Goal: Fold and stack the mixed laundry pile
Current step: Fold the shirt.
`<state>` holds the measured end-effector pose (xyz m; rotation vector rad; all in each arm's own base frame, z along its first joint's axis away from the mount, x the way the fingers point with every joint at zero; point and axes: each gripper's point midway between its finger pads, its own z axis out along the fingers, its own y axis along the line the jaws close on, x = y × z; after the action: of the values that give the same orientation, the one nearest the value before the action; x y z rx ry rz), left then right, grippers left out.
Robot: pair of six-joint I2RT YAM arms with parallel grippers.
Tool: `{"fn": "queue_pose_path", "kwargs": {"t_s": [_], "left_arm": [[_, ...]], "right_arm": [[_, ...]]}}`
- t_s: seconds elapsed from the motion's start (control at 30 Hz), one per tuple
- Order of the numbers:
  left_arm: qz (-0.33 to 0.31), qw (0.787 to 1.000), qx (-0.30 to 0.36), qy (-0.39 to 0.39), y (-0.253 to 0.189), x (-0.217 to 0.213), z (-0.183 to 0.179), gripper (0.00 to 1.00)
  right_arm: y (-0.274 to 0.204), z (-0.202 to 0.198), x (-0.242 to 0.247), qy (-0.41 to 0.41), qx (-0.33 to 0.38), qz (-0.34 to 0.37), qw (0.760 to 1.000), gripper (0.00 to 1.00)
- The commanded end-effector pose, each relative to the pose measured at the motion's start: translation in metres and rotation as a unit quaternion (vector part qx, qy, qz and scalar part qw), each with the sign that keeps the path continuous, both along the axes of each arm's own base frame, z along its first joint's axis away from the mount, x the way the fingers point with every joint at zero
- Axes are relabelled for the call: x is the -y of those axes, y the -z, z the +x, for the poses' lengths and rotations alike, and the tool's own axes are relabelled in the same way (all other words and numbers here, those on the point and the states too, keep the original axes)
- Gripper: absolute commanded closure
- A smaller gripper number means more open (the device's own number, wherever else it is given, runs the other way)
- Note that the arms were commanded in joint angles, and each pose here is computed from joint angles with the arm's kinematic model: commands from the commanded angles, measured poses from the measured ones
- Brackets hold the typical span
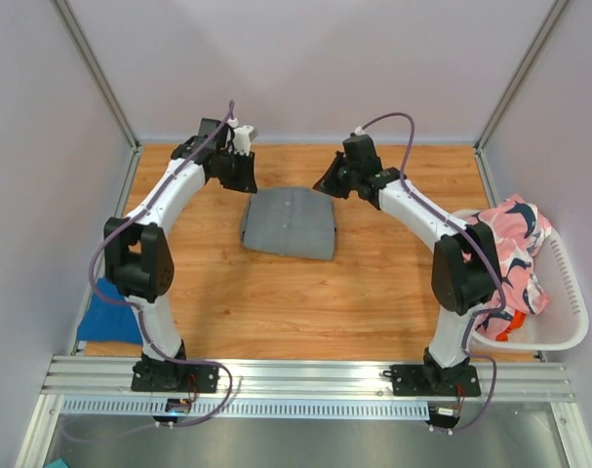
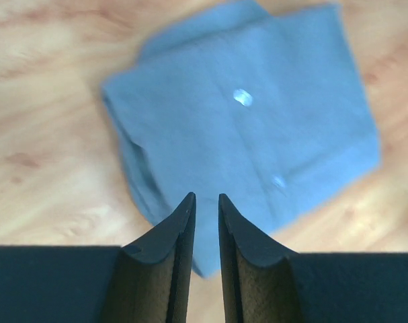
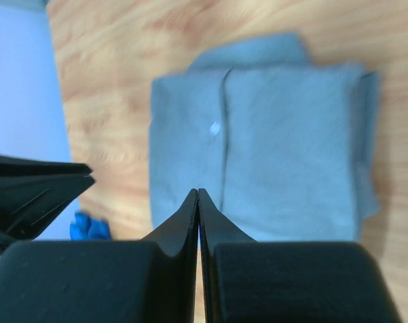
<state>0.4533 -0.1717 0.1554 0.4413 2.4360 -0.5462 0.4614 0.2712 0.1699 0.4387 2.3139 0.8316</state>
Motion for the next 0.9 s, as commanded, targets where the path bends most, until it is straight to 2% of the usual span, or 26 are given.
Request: {"fn": "queue_pose_path", "kwargs": {"t_s": [0.0,0.1,0.17,0.33,0.5,0.6,0.67,0.77,0.8,0.83,0.87], "left_arm": [[-0.022,0.997,-0.019,0.07,0.007,0.034,-0.048,0.72],[-0.015,0.994,-0.066,0.084,0.042,0.036,-0.073,0.72],[0.015,0.993,-0.092,0.075,0.07,0.026,-0.081,0.73],[0.059,0.989,-0.11,0.083,0.104,0.007,-0.093,0.74],[0.062,0.987,-0.118,0.085,0.107,0.005,-0.098,0.73],[0.051,0.989,-0.108,0.09,0.093,0.009,-0.097,0.72],[0.046,0.99,-0.088,0.098,0.073,0.011,-0.095,0.71],[0.034,0.992,-0.071,0.098,0.049,0.01,-0.09,0.69],[0.031,0.993,-0.072,0.091,0.046,0.007,-0.087,0.68],[0.029,0.994,-0.067,0.086,0.04,0.006,-0.083,0.68],[0.027,0.994,-0.064,0.079,0.038,0.004,-0.079,0.65]], "right_arm": [[0.026,-0.057,-0.027,-0.07,-0.029,-0.002,0.997,1.0],[0.062,-0.082,-0.028,-0.077,-0.074,-0.004,0.994,1.0],[0.081,-0.089,-0.024,-0.066,-0.098,-0.002,0.993,1.0],[0.118,-0.097,-0.003,-0.043,-0.128,-0.016,0.991,1.0],[0.115,-0.091,0.01,-0.035,-0.121,-0.021,0.992,1.0],[0.094,-0.085,0.017,-0.044,-0.096,-0.025,0.994,1.0],[0.077,-0.085,0.022,-0.05,-0.08,-0.038,0.995,0.96],[0.058,-0.08,0.037,-0.042,-0.057,-0.062,0.996,0.58],[0.057,-0.076,0.043,-0.04,-0.053,-0.07,0.995,0.4],[0.059,-0.075,0.047,-0.038,-0.059,-0.078,0.995,0.35],[0.064,-0.067,0.055,-0.026,-0.066,-0.084,0.994,0.23]]}}
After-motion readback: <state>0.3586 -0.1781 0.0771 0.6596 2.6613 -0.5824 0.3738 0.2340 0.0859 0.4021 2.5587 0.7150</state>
